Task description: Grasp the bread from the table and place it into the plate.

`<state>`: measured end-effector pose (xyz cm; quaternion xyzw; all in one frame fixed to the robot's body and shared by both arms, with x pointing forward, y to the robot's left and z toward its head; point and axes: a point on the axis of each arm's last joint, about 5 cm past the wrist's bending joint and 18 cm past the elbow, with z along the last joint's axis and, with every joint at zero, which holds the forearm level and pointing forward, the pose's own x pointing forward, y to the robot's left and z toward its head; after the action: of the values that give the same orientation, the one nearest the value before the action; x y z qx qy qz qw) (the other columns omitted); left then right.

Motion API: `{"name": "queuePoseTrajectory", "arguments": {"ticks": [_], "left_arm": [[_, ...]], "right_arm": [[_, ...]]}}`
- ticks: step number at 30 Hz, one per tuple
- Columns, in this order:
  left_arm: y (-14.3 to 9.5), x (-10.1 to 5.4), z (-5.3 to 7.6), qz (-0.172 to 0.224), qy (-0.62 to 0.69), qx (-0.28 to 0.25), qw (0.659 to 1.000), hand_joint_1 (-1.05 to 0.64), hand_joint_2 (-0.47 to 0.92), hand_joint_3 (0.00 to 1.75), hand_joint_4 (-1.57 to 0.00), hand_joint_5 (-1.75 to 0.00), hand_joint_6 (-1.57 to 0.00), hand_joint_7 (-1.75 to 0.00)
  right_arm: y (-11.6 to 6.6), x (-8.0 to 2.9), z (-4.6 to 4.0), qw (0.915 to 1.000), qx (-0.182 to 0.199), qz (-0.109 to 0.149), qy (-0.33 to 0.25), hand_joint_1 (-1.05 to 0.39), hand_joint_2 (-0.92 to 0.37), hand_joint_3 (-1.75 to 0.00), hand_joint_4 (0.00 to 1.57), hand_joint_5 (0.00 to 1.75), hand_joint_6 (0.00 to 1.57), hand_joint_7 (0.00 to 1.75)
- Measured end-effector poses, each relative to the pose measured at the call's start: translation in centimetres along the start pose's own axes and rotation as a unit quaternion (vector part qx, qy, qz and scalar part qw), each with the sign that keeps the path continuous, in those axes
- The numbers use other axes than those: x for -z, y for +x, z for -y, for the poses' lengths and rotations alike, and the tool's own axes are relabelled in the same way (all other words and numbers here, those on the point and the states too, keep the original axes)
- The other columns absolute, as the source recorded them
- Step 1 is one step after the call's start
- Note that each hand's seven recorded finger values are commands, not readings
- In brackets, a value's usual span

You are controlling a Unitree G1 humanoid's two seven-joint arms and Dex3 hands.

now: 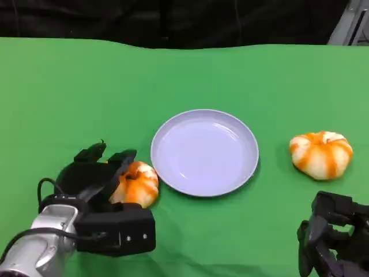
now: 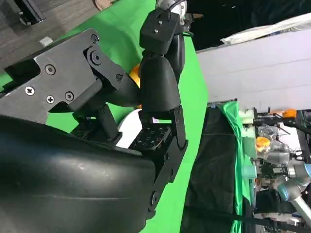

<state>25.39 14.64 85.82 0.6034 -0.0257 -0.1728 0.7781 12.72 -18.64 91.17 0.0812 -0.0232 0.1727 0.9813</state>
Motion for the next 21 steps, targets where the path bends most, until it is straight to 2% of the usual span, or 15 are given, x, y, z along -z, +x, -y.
{"name": "queuePoseTrajectory", "arguments": {"ticks": [14,17,21], "left_arm": [[-0.4,0.7,0.1,-0.006,-0.004,0.01,1.0,-0.92,0.92,0.49,-0.05,-0.02,-0.3,-0.03],[-0.5,0.8,0.0,0.0,-0.005,0.01,1.0,-0.91,0.92,0.45,-0.15,-0.05,-0.35,-0.03],[-0.6,1.0,-0.1,0.003,-0.018,0.007,1.0,-0.89,0.92,0.39,-0.36,-0.1,-0.44,-0.04]], "right_arm": [[0.0,0.0,-0.03,1.0,0.001,0.001,0.002,-0.06,-0.52,-1.23,0.92,1.7,0.86,1.48],[0.0,0.0,-0.03,1.0,0.001,0.001,0.002,-0.05,-0.53,-1.23,0.92,1.7,0.86,1.48],[0.0,0.0,-0.03,1.0,0.001,0.001,0.002,-0.05,-0.53,-1.23,0.92,1.7,0.86,1.47]]}}
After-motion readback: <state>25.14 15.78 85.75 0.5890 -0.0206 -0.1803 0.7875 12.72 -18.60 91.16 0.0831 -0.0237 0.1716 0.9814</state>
